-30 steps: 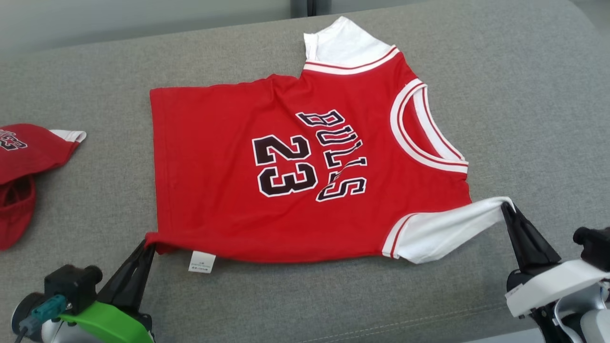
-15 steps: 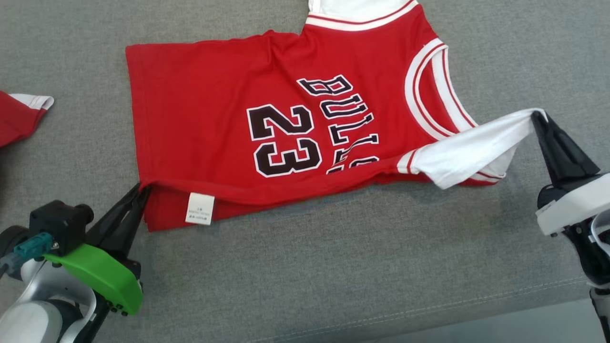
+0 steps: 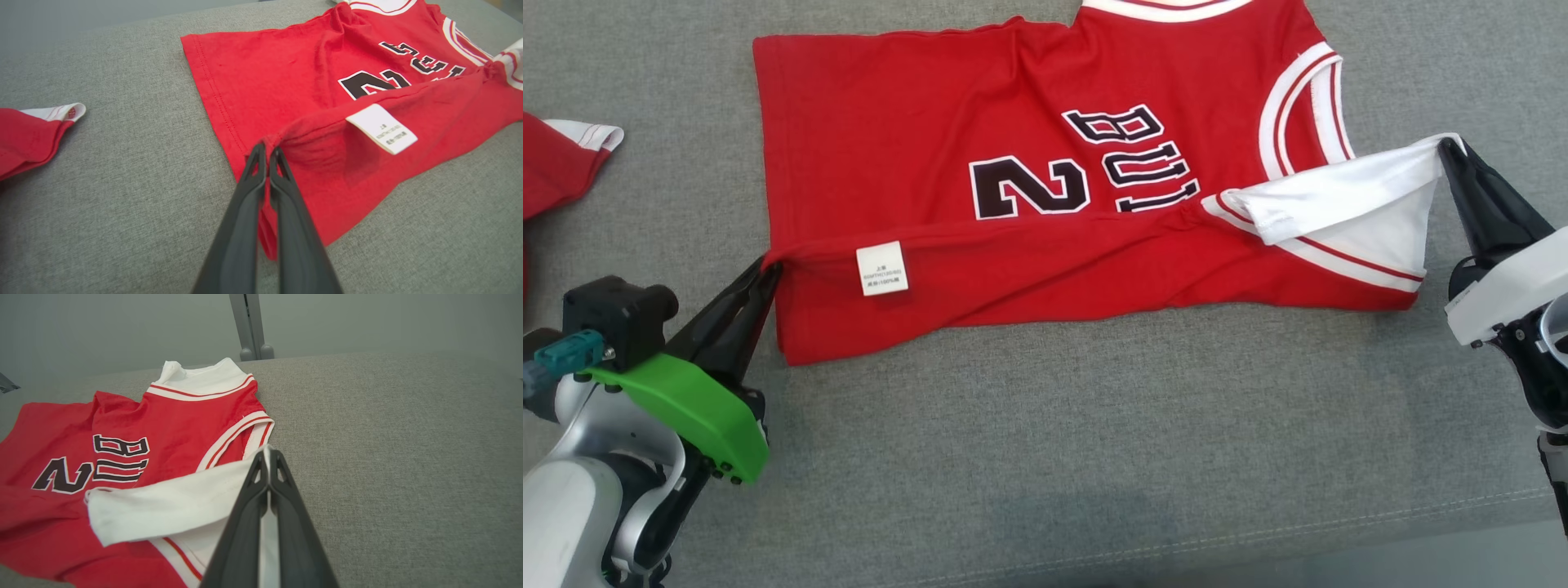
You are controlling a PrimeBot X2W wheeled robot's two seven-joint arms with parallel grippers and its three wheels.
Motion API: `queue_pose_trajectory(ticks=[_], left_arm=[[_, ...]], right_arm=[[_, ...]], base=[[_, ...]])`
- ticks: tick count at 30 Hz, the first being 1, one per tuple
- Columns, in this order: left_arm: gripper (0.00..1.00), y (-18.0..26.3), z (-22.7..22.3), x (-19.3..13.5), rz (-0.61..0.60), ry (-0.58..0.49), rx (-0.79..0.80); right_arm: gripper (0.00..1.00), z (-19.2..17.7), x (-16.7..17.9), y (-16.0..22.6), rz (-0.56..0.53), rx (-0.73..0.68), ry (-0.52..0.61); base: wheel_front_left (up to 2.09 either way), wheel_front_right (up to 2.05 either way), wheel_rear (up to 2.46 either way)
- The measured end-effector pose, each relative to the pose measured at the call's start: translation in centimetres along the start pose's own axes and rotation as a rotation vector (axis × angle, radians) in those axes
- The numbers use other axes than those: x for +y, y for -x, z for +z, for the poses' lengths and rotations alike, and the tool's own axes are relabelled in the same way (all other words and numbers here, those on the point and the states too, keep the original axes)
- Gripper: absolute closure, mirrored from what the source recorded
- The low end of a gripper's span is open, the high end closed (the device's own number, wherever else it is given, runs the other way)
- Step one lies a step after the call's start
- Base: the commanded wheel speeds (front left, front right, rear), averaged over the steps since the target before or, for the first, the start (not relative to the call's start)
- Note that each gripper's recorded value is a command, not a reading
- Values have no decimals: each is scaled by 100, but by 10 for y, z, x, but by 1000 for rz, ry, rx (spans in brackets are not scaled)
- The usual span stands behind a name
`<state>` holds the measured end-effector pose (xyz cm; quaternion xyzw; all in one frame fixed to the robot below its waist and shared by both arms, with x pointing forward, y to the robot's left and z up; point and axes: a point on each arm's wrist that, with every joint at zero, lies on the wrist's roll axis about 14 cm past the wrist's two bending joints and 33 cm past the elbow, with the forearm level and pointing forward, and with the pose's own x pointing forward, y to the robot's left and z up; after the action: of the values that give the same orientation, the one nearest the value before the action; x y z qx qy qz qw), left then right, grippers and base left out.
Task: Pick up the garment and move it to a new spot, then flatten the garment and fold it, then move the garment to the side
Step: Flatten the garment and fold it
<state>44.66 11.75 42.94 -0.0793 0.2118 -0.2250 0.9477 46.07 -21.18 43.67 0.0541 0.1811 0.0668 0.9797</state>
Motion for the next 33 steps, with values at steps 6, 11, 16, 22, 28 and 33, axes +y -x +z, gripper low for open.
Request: queue_pose_trajectory(ticks=[6, 11, 16, 22, 28, 33], left_arm=[[100, -6, -8, 7, 19, 9, 41], [100, -9, -17, 11, 30, 17, 74], [100, -15, -20, 19, 50, 23, 90], [99, -19, -27, 23, 64, 28, 119], [55, -24, -27, 17, 54, 50, 116], [0, -25, -33, 15, 52, 52, 132]], right_arm=[[100, -15, 5, -7, 14, 61, 7], [100, -13, 4, -12, 15, 63, 27], [100, -19, 8, -17, 27, 91, 37], [100, -17, 8, -23, 30, 88, 53], [100, -20, 8, -28, 30, 98, 63], [28, -16, 10, -31, 32, 71, 90]], base=[[0, 0, 0], [0, 0, 0], [0, 0, 0], [0, 0, 0], [0, 0, 0], [0, 0, 0]])
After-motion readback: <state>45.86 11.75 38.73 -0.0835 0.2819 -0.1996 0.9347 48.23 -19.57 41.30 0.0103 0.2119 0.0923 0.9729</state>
